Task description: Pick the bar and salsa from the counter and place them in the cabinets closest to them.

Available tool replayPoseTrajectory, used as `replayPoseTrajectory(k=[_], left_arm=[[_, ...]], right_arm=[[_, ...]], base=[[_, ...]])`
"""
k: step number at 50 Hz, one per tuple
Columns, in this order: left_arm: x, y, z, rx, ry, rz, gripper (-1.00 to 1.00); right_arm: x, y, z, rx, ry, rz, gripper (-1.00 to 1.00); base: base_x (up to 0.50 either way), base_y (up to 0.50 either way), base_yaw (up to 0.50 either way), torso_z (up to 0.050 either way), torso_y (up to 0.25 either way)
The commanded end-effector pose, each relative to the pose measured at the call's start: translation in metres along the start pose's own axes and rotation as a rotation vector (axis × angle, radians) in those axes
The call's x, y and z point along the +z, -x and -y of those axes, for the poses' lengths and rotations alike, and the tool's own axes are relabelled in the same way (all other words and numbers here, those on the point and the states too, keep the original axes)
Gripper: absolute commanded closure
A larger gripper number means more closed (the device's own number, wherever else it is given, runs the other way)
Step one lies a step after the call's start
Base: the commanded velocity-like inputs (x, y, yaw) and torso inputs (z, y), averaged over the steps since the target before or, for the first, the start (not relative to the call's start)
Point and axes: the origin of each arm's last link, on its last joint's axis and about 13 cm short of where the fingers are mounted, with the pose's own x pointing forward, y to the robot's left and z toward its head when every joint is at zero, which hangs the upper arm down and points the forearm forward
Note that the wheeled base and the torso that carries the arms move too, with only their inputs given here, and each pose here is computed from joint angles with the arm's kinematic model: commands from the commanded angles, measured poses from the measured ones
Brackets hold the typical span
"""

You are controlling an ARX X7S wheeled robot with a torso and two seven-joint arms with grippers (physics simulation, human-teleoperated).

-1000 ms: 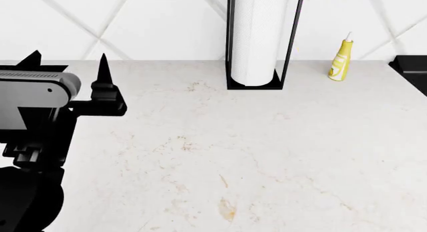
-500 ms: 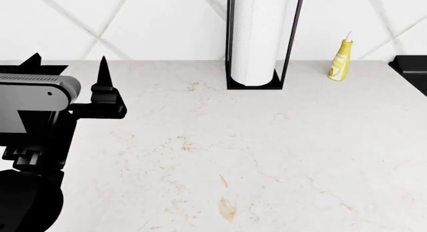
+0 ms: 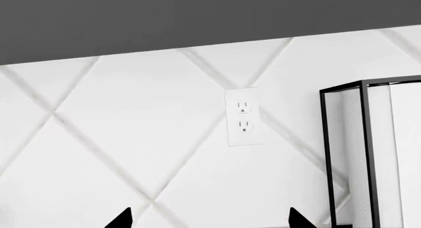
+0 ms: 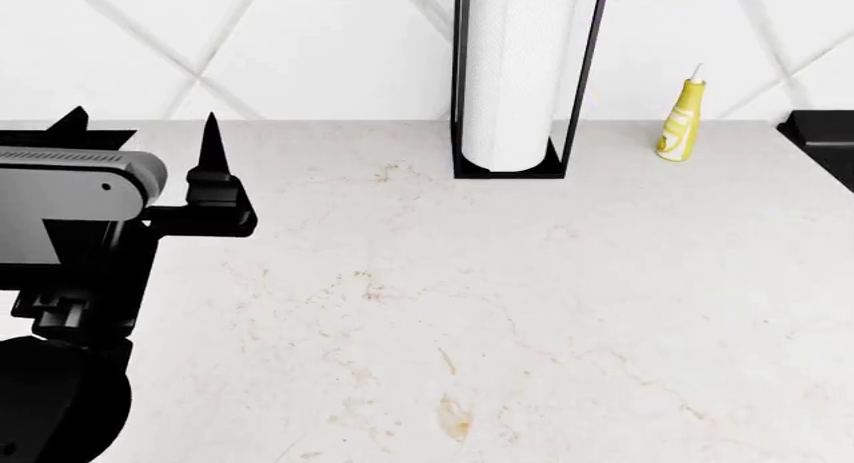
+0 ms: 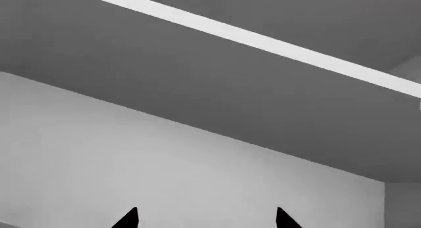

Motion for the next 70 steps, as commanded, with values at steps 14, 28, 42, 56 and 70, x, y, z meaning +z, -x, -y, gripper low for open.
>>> replayPoseTrajectory(k=[14, 28, 42, 56, 70], left_arm=[[0.001, 0.002, -0.001, 0.005, -0.009, -0.002, -1.0], [-0.001, 0.002, 0.0, 0.0, -0.008, -0.005, -1.0], [0.001, 0.01, -0.001, 0.011, -0.003, 0.0, -1.0], [-0.001, 0.012, 0.0, 0.023, -0.002, -0.002, -1.0], [0.0, 0.014, 0.0, 0.024, 0.001, 0.003, -1.0]], right_arm=[[0.019, 0.159, -0.037, 0.121, 0.049, 0.078, -1.0], [-0.053, 0.221, -0.025, 0.105, -0.06, -0.102, -1.0], [-0.113, 0.259, -0.051, 0.027, -0.179, -0.209, -1.0], [-0.149, 0.287, -0.075, -0.011, -0.202, -0.308, -1.0], [-0.175, 0.315, -0.088, -0.01, -0.226, -0.347, -1.0]], base=[[0.0, 0.0, 0.0, 0.0, 0.0], [0.0, 0.0, 0.0, 0.0, 0.0], [0.0, 0.0, 0.0, 0.0, 0.0], [-0.37, 0.06, 0.0, 0.0, 0.0], [-0.32, 0.33, 0.0, 0.0, 0.0]])
